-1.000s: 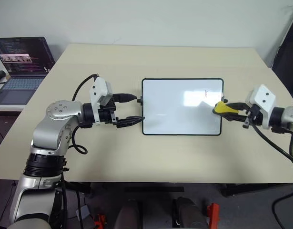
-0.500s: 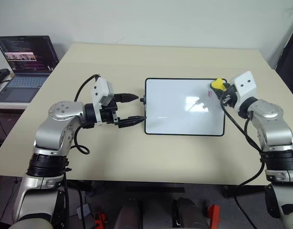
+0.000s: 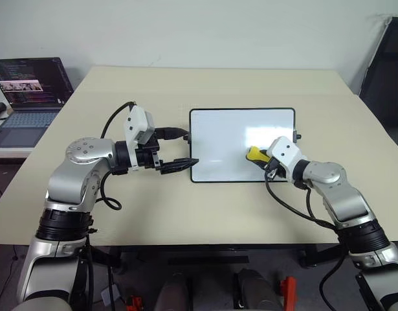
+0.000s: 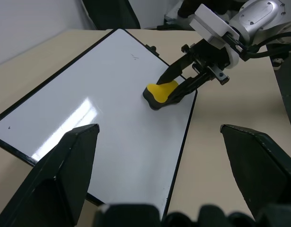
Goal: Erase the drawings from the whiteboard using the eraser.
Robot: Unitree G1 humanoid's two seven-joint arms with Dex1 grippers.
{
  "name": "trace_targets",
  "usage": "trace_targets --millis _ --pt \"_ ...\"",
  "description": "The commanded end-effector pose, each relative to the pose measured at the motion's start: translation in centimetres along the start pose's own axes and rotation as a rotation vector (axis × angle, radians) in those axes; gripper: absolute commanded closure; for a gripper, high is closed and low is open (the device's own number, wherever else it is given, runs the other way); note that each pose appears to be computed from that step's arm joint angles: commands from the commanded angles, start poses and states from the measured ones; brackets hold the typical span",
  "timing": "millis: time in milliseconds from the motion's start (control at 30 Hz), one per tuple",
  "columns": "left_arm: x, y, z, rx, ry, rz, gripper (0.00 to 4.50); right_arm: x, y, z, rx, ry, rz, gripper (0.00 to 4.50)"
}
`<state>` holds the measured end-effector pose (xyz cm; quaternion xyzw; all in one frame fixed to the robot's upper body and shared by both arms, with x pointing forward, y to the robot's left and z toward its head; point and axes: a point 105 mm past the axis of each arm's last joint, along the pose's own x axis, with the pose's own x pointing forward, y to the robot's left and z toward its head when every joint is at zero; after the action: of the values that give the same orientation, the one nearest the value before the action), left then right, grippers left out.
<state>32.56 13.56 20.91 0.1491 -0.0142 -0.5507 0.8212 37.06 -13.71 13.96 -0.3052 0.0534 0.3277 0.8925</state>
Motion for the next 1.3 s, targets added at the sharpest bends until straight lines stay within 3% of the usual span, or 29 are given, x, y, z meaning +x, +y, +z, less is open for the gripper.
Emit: trace_targets --millis 33,200,367,700,800,867,967,1133,1200,1300 --pt "-0.1 0.1 1.2 0.049 -0.021 0.002 0.00 -1.0 -4.8 -1.7 0.005 0.083 -0.211 3.50" --pt "0.1 0.1 1.3 0.052 -0.024 -0.002 0.00 -2.0 -8.0 -3.5 0.059 0.151 -0.357 3.51" --pt "0.2 0.0 1.3 0.051 -0.024 -0.011 0.00 -2.7 -8.0 -5.2 0.087 0.216 -0.351 3.51" --pt "0.4 0.0 1.3 0.047 -0.025 -0.014 0.00 -0.4 -1.2 -3.0 -0.002 0.153 -0.062 3.51" --pt "0.4 0.0 1.4 0.048 -0.028 -0.014 0.00 0.0 2.1 -3.0 -0.036 0.163 0.063 3.51" --pt "0.6 -0.2 1.5 0.047 -0.035 -0.020 0.00 -0.3 2.6 -3.4 -0.047 0.176 0.079 3.51" --pt "1.1 -0.9 1.8 0.036 -0.059 -0.055 0.00 -1.9 0.9 -1.4 0.017 0.078 0.059 3.51" --pt "2.5 -1.8 3.2 0.020 -0.134 -0.103 0.00 -7.6 -5.9 3.1 0.249 -0.149 -0.106 3.51" --pt "3.4 -2.3 3.8 0.022 -0.171 -0.125 0.00 -9.9 -8.5 3.1 0.304 -0.166 -0.203 3.51" --pt "5.2 -3.4 4.8 0.023 -0.219 -0.177 0.00 -13.5 -12.3 0.3 0.389 -0.080 -0.404 3.51"
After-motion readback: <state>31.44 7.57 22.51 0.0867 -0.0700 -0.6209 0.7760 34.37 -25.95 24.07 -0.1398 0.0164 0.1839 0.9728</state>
